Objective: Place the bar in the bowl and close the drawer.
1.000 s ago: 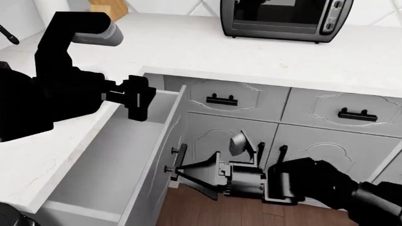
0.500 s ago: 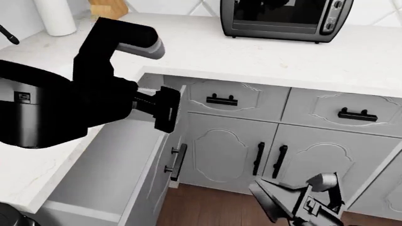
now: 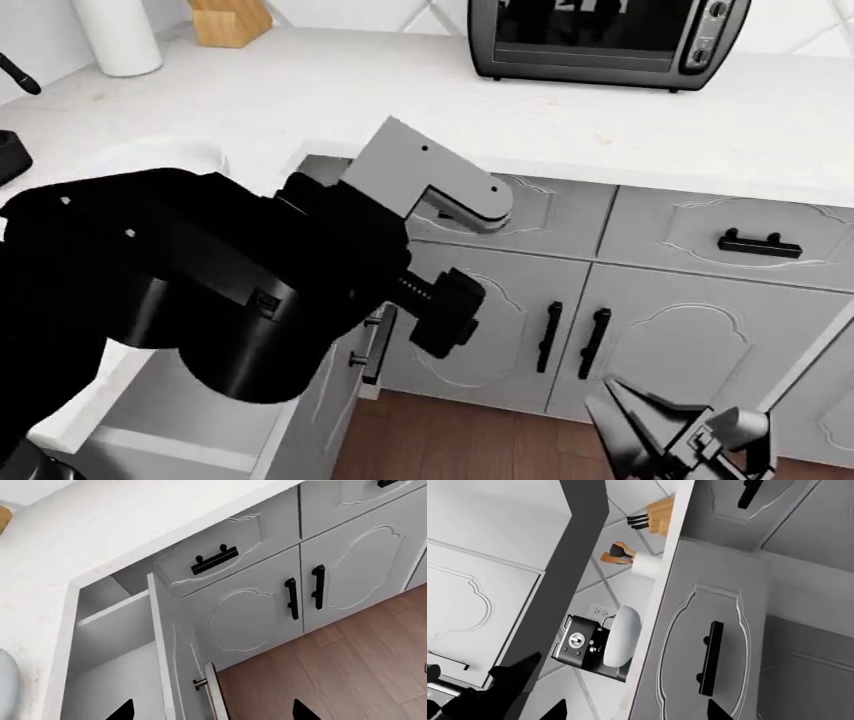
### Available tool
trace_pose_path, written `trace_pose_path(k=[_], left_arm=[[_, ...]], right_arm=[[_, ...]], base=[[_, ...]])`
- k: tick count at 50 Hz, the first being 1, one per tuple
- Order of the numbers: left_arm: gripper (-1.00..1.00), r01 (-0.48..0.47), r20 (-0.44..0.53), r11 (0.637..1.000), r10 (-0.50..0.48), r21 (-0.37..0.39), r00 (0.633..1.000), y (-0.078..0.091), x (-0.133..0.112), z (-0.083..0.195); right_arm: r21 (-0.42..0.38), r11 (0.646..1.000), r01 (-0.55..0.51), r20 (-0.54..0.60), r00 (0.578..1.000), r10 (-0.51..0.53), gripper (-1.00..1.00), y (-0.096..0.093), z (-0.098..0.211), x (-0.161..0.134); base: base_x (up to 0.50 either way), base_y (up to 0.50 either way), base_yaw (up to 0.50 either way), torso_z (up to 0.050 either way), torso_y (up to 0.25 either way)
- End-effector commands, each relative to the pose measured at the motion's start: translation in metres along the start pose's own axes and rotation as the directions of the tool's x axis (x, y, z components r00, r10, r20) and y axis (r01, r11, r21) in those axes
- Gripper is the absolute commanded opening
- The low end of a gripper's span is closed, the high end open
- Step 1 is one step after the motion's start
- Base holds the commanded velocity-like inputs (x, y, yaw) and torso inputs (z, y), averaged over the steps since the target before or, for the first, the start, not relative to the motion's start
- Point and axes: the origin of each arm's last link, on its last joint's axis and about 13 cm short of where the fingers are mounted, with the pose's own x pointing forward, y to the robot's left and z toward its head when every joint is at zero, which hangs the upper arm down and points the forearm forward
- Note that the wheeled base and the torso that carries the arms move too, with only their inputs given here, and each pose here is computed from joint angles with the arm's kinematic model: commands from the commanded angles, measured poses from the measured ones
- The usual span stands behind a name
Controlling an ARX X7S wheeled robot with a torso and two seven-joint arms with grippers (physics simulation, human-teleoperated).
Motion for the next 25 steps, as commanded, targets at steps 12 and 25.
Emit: trace_pose_path(k=[12, 25], left_arm=[[1.0, -0.118, -0.018, 0.957, 0.127, 0.264, 0.992, -0.074, 0.012, -0.03], [1.0, -0.049, -0.04, 0.936, 0.067, 0.347, 0.997, -0.106, 0.012, -0.052]], right_arm=[[0.029, 1.0, 0.012, 0.049, 0.999, -0.013, 1.0, -0.012, 0.007, 0.001], [0.037, 0.999, 0.01, 0.049, 0.999, -0.012, 1.0, -0.014, 0.009, 0.003]], base=[[0.0, 0.0, 0.0, 0.0, 0.0], [0.0, 0.0, 0.0, 0.0, 0.0]])
